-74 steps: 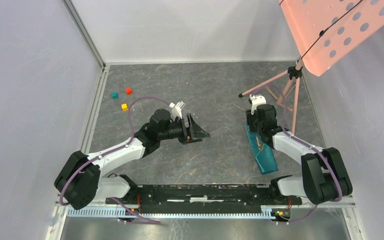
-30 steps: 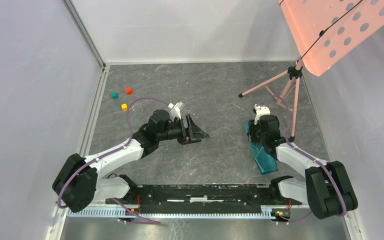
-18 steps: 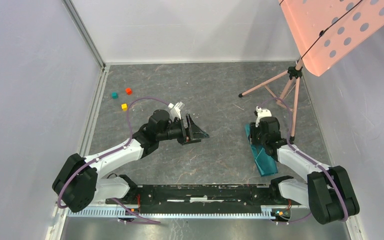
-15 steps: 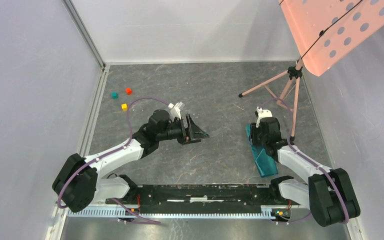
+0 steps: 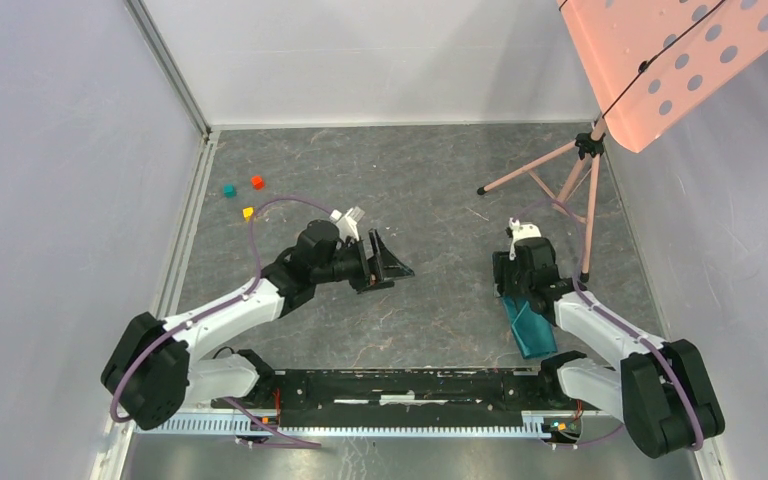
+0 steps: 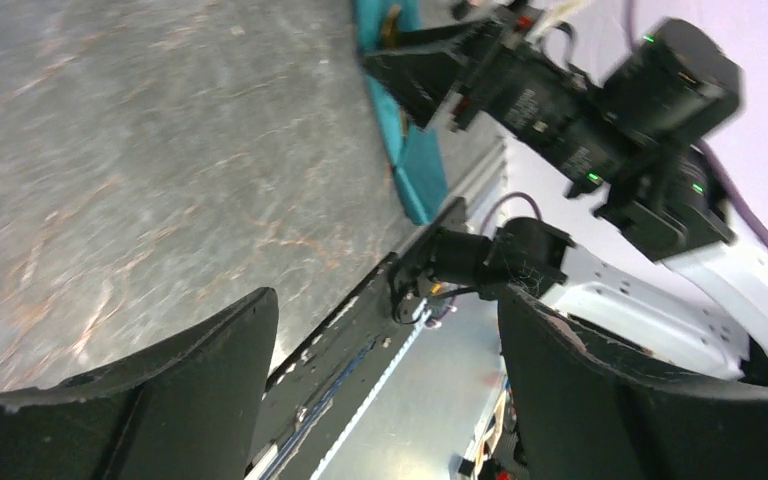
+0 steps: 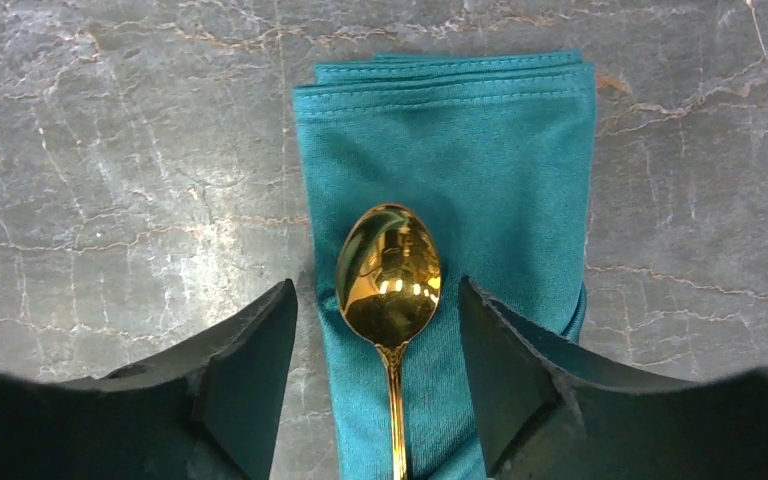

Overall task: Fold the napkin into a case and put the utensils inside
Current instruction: Insert the spoon into the folded napkin, then move the knife to the corner of the board.

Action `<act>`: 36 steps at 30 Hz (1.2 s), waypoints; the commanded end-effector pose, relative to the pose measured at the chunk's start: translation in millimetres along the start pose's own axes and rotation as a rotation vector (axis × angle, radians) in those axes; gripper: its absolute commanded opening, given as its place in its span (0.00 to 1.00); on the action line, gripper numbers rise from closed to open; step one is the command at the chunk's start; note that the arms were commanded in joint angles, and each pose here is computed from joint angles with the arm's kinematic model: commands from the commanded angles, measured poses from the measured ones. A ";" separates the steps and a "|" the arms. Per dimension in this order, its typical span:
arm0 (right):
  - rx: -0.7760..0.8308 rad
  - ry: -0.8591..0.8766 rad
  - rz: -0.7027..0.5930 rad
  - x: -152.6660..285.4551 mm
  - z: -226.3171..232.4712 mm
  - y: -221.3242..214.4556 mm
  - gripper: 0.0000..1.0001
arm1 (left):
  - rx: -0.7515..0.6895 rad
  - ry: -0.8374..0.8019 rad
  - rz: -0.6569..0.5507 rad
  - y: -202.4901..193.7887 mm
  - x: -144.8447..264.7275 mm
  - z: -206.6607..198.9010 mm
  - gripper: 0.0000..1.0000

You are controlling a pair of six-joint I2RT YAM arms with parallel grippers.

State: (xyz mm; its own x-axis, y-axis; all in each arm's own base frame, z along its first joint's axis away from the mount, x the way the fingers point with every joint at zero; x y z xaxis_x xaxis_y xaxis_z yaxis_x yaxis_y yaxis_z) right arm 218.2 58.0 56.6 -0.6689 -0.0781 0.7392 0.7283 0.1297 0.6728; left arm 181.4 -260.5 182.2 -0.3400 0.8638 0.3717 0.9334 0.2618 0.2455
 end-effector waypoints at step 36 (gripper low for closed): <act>0.337 0.281 -0.241 69.9 92.3 75.6 0.84 | 1.319 1.332 -0.947 55.1 315.3 272.4 0.78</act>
State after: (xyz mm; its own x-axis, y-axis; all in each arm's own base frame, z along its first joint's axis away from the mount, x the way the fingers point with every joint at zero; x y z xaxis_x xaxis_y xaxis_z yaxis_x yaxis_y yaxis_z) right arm 209.6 150.2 142.9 -0.6835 -0.3784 0.6242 0.4816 0.4088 0.7752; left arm 144.4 121.2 71.0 0.0589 -0.2269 0.9721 -0.1843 0.9546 0.2340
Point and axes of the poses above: each gripper's point midway between its finger pads, its own x axis back along the fingers, its own z axis along the line the jaws close on, y = z × x, the point moved 5 cm from there along x, back along the fingers, and after that the axes turned 5 degrees about x, right-handed, at the moved point
